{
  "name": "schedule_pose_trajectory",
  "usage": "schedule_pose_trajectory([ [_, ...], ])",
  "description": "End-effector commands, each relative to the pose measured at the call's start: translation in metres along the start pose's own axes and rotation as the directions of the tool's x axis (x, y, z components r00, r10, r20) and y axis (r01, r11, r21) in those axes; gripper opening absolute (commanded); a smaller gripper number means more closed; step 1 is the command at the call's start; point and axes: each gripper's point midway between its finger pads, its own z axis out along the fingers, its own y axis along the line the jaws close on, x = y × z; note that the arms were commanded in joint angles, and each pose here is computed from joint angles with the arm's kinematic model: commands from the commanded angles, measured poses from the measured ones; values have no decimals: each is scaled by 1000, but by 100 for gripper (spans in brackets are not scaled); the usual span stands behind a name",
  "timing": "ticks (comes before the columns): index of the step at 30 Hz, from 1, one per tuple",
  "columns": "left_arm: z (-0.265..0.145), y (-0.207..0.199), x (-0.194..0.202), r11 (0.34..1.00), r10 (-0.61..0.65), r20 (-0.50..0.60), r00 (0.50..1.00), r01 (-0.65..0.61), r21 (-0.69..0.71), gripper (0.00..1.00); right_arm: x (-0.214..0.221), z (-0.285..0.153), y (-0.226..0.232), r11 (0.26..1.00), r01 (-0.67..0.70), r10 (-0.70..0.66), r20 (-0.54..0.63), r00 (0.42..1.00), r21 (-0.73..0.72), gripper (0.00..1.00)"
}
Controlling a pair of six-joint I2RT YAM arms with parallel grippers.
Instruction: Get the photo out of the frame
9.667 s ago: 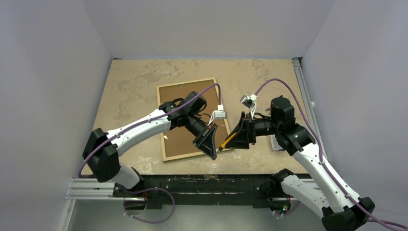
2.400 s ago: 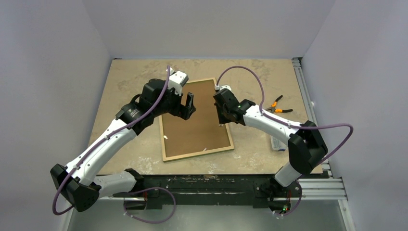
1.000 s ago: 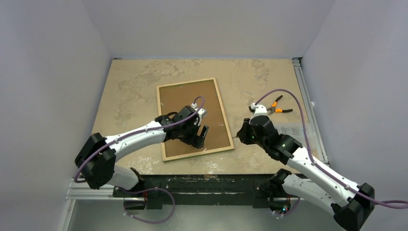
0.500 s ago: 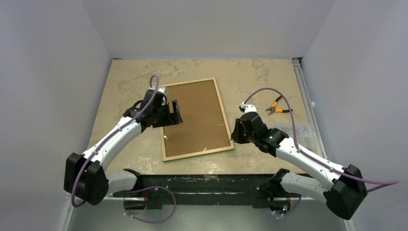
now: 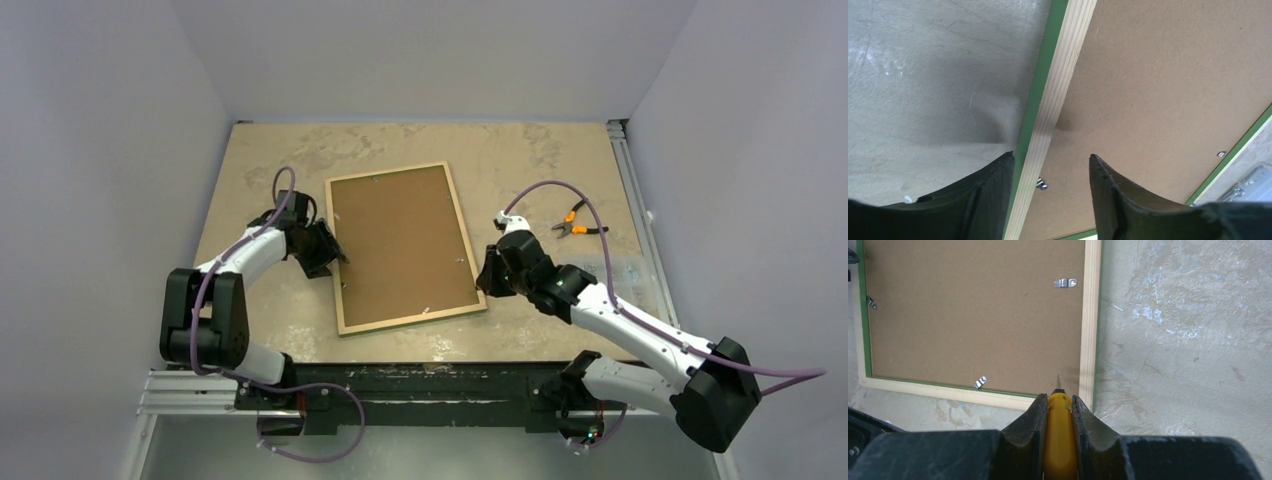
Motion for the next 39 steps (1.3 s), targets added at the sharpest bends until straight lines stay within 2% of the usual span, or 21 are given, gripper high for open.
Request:
schedule_pose_trajectory([
  [1,3,-14,-17,999,-27,54,998,25,44,49,-15,-10,9,999,-23,25,59,998,-37,0],
  [6,13,-7,-17,999,-49,55,997,48,15,42,-14,-13,4,999,-20,22,74,997,-29,0],
  [13,14,1,-19,999,-27,52,998,29,-37,38,-13,-15,3,1000,-14,16,78,997,-28,0],
  [15,14,1,-20,999,-19,45,999,21,-44,33,-14,-16,2,999,-16,18,84,996,-29,0],
  [21,14,0,-19,999,0,41,999,1,-32,25,-12,-16,1,999,-15,17,84,996,-30,0],
  [27,13,-3,-16,1000,6,34,999,-6,-12,8,-10,-16,-1,1000,-16,18,83,996,-27,0],
  [30,13,-3,-16,1000,13,36,999,-13,-7,7,-10,-16,-1,999,-18,20,85,996,-26,0],
  [33,13,-4,-15,999,34,26,999,-34,-5,5,-16,-15,-1,1000,-16,17,100,995,-17,0],
  [35,12,-6,-13,998,63,15,998,-63,0,0,-23,-14,2,1000,-22,23,106,994,-9,0],
  [39,6,-15,-2,985,175,17,984,-175,-2,0,-45,-13,11,1000,-13,13,117,993,-5,0],
])
